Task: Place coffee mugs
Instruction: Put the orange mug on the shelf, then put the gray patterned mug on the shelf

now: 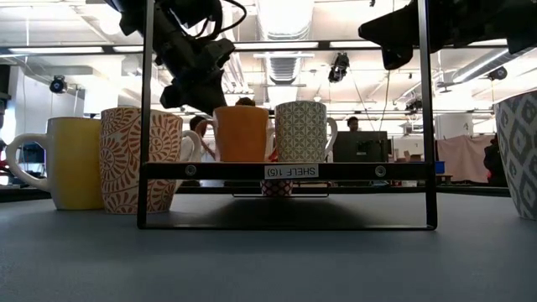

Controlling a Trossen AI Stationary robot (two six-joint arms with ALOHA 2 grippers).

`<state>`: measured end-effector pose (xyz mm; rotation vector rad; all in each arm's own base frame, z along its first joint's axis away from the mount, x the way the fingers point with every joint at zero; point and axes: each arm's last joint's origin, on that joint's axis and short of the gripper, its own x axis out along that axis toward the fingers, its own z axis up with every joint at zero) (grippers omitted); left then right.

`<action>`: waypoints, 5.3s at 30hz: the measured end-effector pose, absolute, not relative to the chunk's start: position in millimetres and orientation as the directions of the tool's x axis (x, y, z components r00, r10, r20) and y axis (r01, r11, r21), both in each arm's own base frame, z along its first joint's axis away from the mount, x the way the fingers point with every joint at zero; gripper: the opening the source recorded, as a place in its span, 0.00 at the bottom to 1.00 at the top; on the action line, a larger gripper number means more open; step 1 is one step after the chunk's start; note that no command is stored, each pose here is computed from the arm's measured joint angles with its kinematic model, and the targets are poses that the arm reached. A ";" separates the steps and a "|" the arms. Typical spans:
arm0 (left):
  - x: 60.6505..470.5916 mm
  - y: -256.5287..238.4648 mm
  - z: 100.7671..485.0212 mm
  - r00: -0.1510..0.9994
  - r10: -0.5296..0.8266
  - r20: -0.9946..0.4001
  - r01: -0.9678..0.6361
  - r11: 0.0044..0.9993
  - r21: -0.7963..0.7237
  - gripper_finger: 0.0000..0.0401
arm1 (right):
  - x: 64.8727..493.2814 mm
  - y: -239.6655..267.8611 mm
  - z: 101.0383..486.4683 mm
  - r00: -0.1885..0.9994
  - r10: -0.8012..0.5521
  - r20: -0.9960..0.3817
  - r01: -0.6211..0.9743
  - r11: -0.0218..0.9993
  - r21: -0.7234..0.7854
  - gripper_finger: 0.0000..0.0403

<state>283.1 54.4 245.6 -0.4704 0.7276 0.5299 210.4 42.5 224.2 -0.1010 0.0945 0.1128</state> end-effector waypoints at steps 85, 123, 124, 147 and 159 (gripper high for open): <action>290.1 1.5 251.3 0.560 0.061 -0.826 -0.109 0.994 0.000 0.00 | 219.2 44.5 216.9 0.984 0.106 -0.144 -0.099 0.994 0.054 0.03; 285.8 -40.6 283.6 0.745 -0.041 -0.666 0.070 0.997 0.017 0.00 | 174.6 63.1 294.3 0.368 0.132 -0.920 0.440 0.847 0.298 0.03; 286.5 -40.7 284.4 0.751 -0.042 -0.658 0.070 0.997 0.017 0.00 | 171.5 62.7 293.4 0.332 0.142 -0.933 0.473 0.831 0.295 0.04; 289.3 -41.1 287.7 0.780 -0.046 -0.624 0.119 0.990 0.076 0.00 | 194.0 79.9 249.2 0.152 0.103 -0.983 0.072 0.991 0.115 0.45; 290.1 -41.2 288.6 0.788 -0.045 -0.614 0.134 0.986 0.099 0.00 | 208.9 85.9 230.4 0.091 0.073 -0.993 0.087 0.993 0.081 0.16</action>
